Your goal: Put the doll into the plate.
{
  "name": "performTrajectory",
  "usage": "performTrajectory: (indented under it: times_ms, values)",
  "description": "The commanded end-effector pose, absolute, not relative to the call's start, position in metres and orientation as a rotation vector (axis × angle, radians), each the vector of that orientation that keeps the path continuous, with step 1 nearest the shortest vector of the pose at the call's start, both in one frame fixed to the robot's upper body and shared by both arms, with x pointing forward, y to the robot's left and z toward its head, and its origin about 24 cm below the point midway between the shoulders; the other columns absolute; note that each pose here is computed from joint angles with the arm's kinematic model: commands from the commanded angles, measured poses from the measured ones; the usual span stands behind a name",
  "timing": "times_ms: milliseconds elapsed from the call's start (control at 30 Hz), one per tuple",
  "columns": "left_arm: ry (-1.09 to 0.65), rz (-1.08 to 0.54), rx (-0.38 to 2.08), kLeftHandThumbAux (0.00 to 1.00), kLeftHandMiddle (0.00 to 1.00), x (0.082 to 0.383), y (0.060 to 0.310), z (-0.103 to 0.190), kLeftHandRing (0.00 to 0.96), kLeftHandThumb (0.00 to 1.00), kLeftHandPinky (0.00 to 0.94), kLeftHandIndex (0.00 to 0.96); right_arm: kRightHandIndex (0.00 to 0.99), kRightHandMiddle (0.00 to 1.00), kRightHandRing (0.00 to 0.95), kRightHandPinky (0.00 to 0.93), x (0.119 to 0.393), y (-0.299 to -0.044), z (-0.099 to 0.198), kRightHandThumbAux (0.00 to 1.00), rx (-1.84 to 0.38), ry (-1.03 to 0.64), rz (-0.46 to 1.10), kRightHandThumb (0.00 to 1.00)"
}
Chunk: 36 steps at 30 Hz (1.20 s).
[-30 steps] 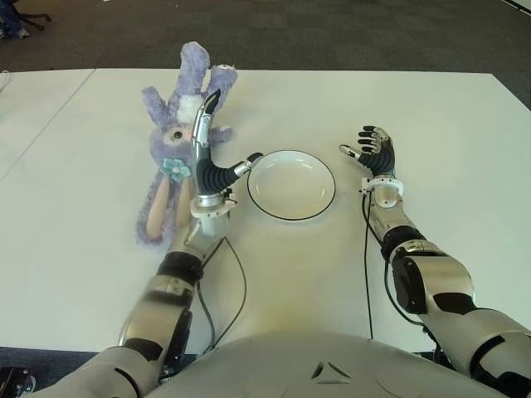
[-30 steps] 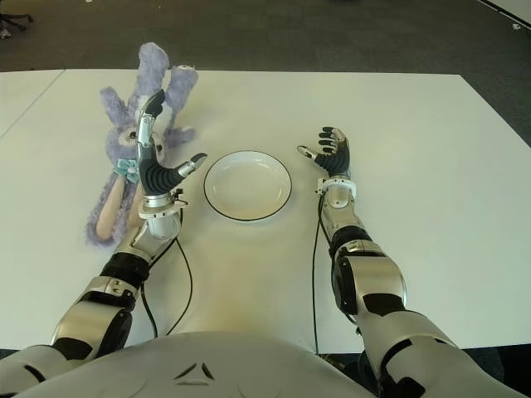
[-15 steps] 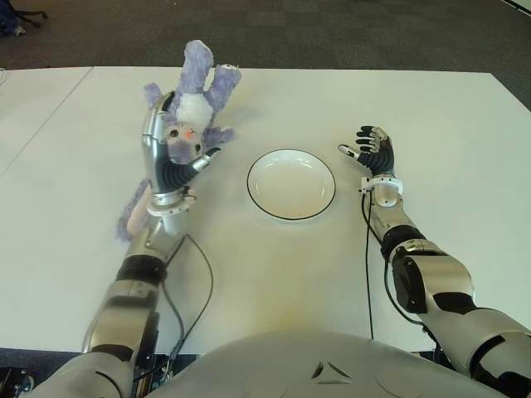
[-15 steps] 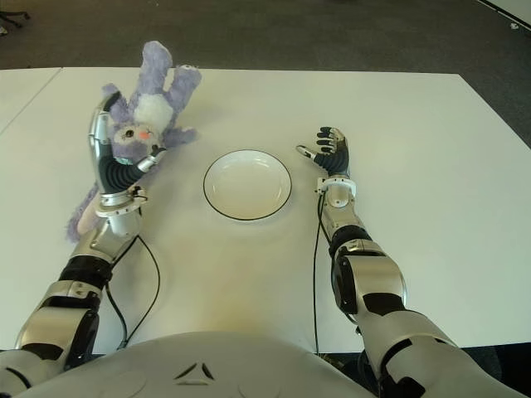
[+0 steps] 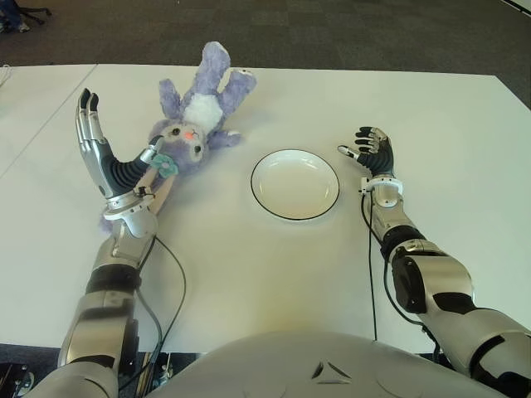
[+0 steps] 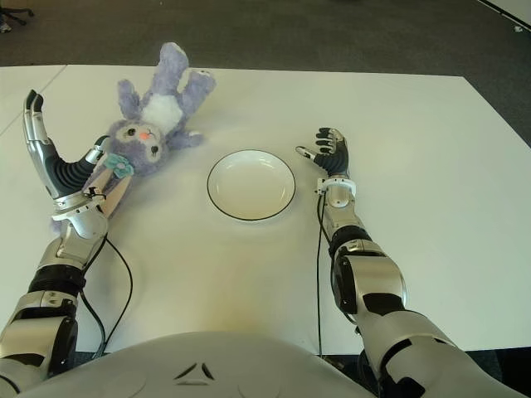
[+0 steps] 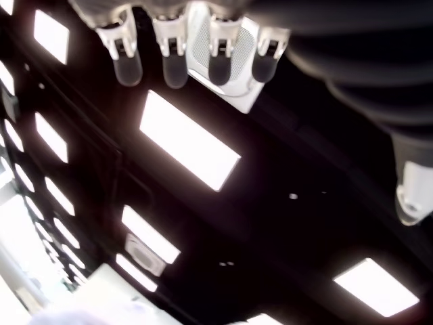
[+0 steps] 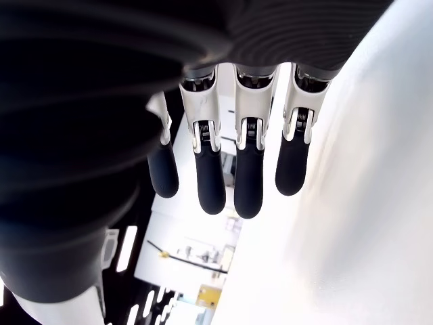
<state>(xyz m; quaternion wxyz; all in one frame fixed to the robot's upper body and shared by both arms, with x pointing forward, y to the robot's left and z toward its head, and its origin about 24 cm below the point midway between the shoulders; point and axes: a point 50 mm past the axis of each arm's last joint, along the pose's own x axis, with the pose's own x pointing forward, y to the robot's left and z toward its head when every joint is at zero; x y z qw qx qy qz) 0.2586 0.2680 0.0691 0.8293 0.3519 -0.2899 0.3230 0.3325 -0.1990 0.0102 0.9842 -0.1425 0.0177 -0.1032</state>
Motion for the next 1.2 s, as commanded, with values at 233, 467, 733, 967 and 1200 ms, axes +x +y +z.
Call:
performTrajectory:
  times_ms: [233, 467, 733, 967, 1200]
  values:
    - [-0.557, 0.690, 0.745, 0.443, 0.067, 0.266, 0.266, 0.069, 0.043, 0.010, 0.020, 0.052, 0.248, 0.319, 0.316, 0.284, 0.254, -0.186, -0.086, 0.797, -0.274, 0.488, -0.174, 0.000]
    - [-0.558, 0.686, 0.764, 0.453, 0.053, 0.277, 0.263, 0.086, 0.022, 0.064, 0.004, 0.044, 0.261, 0.323, 0.321, 0.286, 0.255, -0.186, -0.085, 0.818, -0.250, 0.486, -0.175, 0.000]
    - [-0.548, 0.621, 0.783, 0.422, 0.043, 0.286, 0.257, 0.108, 0.004, 0.080, 0.000, 0.044, 0.263, 0.315, 0.315, 0.283, 0.255, -0.185, -0.086, 0.808, -0.269, 0.487, -0.178, 0.000]
    - [-0.512, 0.530, 0.820, 0.392, 0.033, 0.308, 0.265, 0.136, 0.001, 0.022, 0.000, 0.014, 0.260, 0.319, 0.320, 0.297, 0.256, -0.186, -0.085, 0.816, -0.239, 0.493, -0.176, 0.000]
    - [-0.318, 0.276, 0.730, 0.377, 0.004, 0.342, 0.266, 0.143, 0.000, 0.000, 0.000, 0.000, 0.259, 0.313, 0.316, 0.288, 0.257, -0.186, -0.084, 0.810, -0.246, 0.482, -0.173, 0.000]
